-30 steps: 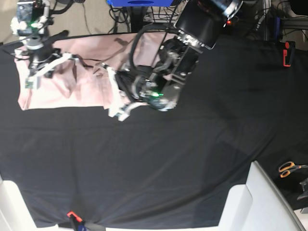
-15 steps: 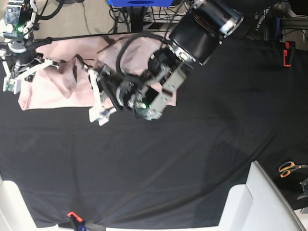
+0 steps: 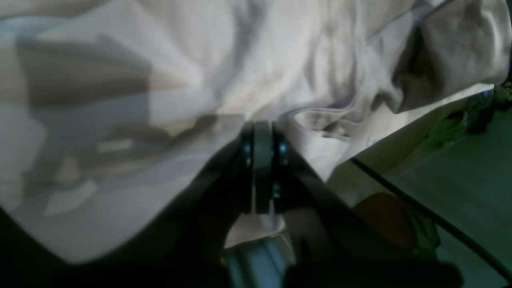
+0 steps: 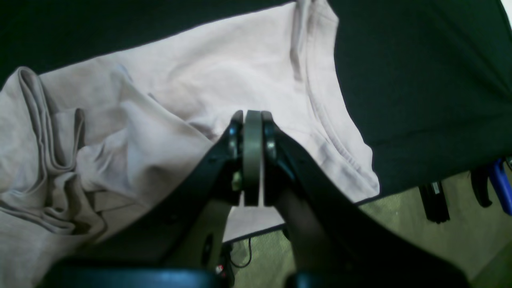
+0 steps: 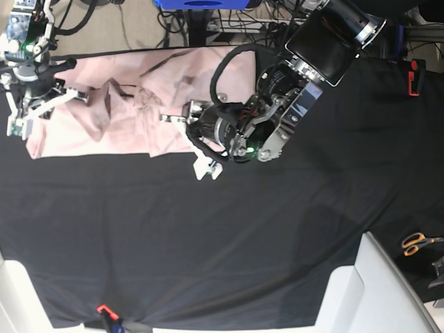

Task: Fold the T-shirt properly
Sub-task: 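Grasp the stack edge with the left gripper and fold it toward the right gripper, then release the shirt and raise the left gripper away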

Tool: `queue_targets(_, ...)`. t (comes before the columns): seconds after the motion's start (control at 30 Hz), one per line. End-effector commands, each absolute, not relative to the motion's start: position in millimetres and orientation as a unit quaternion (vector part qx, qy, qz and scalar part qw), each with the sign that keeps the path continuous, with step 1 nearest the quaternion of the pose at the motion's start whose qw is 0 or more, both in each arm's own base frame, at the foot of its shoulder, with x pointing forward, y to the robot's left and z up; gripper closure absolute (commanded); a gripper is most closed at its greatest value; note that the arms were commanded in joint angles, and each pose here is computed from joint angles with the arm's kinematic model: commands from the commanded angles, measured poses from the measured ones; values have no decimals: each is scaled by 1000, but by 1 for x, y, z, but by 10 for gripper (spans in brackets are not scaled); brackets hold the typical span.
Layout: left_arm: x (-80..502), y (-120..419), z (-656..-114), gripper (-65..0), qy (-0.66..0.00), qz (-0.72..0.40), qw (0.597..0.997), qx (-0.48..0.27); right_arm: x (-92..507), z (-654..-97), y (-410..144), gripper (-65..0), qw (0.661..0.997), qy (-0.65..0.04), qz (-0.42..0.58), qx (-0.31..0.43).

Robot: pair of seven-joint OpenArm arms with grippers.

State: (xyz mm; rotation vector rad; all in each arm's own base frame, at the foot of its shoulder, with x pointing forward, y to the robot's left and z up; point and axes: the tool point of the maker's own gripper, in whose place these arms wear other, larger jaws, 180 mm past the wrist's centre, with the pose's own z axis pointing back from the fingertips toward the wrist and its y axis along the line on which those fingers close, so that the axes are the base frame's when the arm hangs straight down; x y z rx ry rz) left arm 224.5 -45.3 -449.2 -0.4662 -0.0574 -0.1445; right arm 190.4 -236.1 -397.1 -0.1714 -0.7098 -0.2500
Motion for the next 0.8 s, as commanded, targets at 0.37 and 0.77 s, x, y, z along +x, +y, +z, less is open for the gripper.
queue_targets(0.37,211,-70,-455,0,-3,-103,966,-235,194,-388,-240,-2,920,-362,-119,-91)
queue_targets(0.77,196,-106,-441,0,-16,-223,934,-279,193,-389,-240,-2,920,-362,-119,-91)
